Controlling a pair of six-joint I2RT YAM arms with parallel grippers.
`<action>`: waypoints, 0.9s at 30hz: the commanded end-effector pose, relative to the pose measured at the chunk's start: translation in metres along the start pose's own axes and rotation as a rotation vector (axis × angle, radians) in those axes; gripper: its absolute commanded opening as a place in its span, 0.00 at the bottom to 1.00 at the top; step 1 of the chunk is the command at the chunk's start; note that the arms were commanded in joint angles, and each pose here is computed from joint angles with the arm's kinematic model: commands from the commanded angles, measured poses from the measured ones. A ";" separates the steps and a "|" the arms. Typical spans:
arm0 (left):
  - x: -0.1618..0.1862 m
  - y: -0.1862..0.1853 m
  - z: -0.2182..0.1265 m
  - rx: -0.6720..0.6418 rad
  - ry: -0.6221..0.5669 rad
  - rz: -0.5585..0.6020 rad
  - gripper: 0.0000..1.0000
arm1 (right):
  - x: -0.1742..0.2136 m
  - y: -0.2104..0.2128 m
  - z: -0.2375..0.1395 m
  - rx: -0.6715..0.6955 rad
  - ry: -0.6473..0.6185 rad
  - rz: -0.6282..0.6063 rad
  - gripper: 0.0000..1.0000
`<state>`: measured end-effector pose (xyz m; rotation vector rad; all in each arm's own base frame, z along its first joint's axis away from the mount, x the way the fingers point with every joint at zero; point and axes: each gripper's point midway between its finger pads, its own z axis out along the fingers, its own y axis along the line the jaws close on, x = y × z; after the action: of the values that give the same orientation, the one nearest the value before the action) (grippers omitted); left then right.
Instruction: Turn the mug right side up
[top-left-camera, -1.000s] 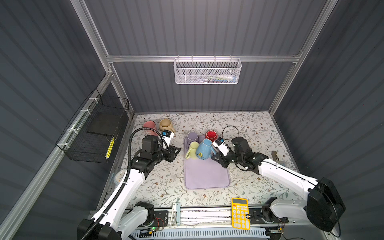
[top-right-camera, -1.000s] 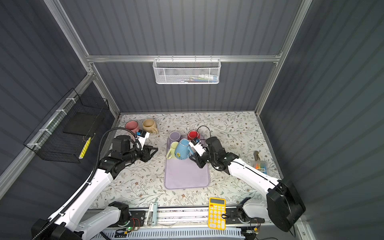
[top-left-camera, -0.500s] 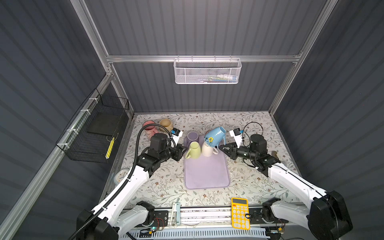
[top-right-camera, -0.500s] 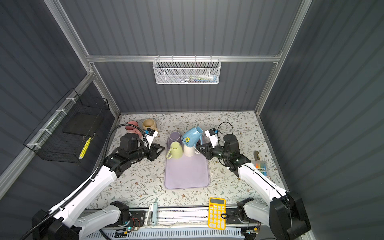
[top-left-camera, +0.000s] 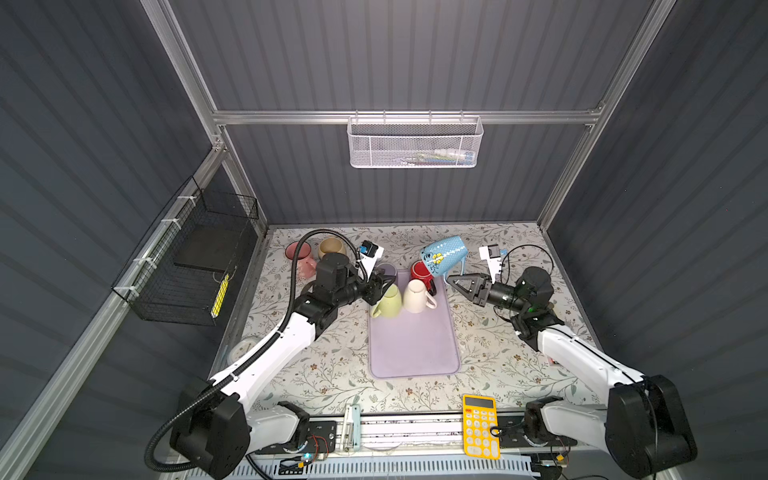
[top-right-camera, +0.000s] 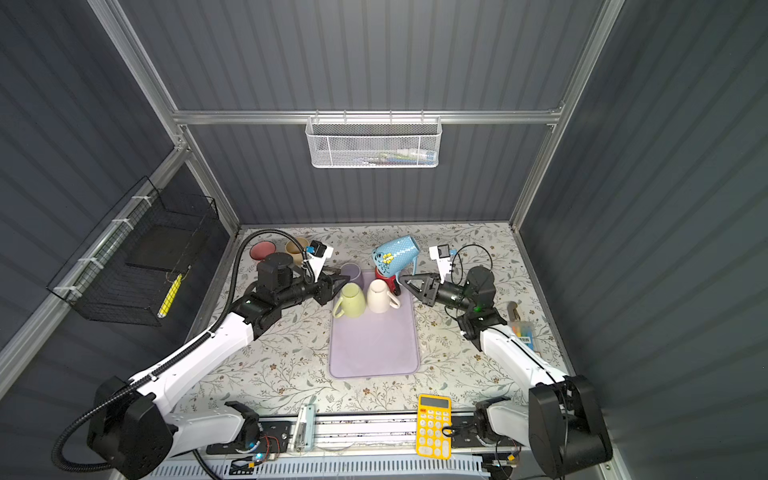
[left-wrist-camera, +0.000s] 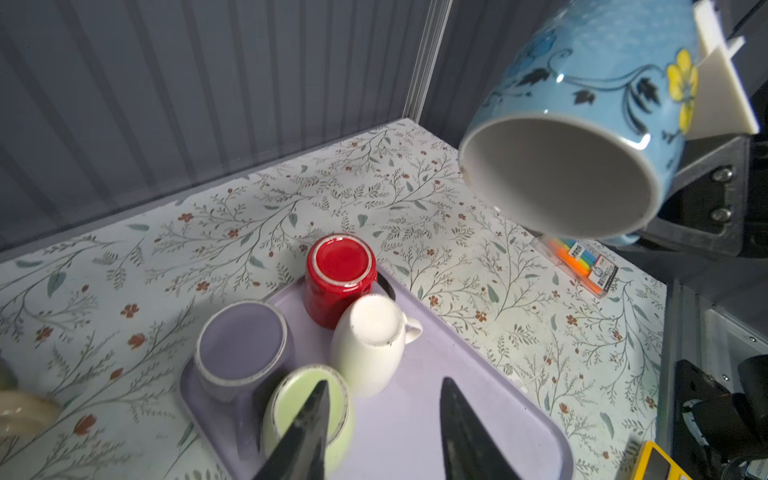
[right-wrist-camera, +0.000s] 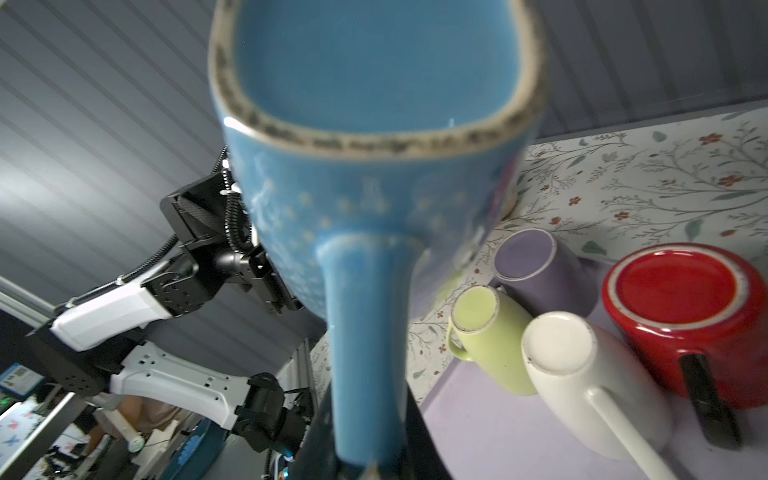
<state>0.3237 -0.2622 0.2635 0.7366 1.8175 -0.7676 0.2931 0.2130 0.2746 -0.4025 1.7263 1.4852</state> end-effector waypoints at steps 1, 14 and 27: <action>-0.049 -0.014 0.005 0.076 -0.161 0.069 0.45 | -0.021 0.034 -0.004 -0.123 -0.043 -0.081 0.04; -0.090 -0.040 0.037 0.242 -0.327 0.111 0.45 | -0.027 0.042 -0.006 -0.147 -0.036 -0.061 0.05; -0.100 -0.058 0.052 0.329 -0.359 0.118 0.44 | -0.032 0.047 -0.004 -0.195 -0.044 -0.034 0.04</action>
<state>0.3450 -0.3453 0.3317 0.8287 1.4008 -1.0273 0.2860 0.2142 0.2943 -0.3923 1.6806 1.6502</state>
